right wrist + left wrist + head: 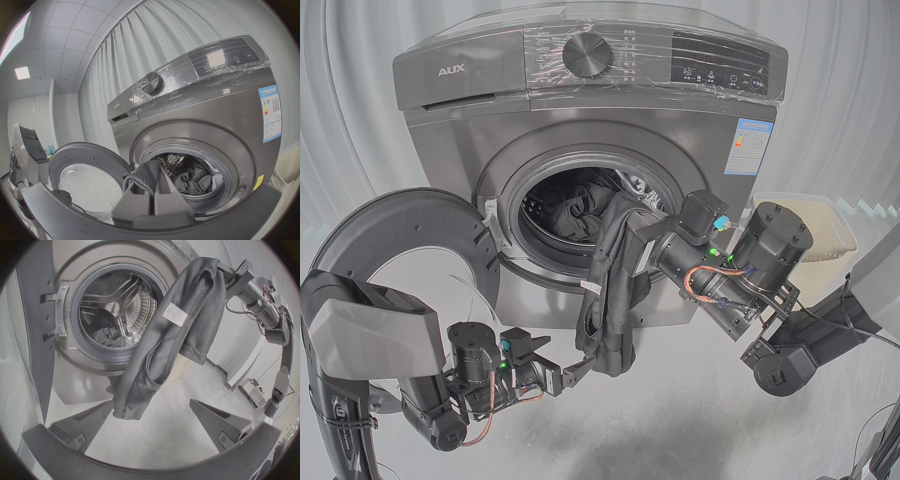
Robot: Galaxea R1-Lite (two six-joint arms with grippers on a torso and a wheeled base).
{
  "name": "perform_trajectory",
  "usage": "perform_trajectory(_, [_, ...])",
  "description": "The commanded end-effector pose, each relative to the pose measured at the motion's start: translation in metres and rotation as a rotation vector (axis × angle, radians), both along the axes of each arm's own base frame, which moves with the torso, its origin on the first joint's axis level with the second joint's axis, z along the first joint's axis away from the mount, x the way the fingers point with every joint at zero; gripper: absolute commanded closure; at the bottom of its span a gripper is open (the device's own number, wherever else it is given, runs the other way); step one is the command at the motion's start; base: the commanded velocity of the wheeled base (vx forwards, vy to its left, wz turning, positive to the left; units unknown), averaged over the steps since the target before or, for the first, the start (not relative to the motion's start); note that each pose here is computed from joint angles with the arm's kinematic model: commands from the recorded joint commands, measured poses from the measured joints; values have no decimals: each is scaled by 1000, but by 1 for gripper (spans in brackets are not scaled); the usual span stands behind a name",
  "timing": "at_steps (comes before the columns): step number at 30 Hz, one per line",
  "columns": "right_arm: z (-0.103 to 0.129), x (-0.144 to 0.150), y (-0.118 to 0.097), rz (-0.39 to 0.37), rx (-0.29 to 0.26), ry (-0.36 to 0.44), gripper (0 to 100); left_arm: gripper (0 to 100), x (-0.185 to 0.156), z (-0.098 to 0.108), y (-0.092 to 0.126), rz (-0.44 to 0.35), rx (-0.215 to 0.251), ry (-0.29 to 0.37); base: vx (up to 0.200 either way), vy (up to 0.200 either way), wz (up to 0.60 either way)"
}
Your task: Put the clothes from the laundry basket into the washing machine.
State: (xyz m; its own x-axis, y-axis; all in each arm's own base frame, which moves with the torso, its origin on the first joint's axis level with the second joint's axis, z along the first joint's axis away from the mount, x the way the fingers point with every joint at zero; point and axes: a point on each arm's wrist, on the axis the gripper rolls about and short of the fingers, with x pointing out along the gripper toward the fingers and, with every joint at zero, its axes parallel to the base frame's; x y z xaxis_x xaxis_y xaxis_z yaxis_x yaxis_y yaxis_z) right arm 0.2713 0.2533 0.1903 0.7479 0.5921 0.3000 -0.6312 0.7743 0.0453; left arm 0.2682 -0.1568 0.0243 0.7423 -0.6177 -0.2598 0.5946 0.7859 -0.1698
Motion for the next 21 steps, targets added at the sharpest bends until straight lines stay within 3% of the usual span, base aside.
perform_trajectory(1, [-1, -1, 2, 4, -1, 2, 100, 0, 10, -15, -3, 5, 10, 19, 0, 0, 0])
perform_trajectory(21, [-2, -5, 6, 19, -3, 6, 100, 0, 42, -40, -20, 10, -5, -9, 0, 0, 0])
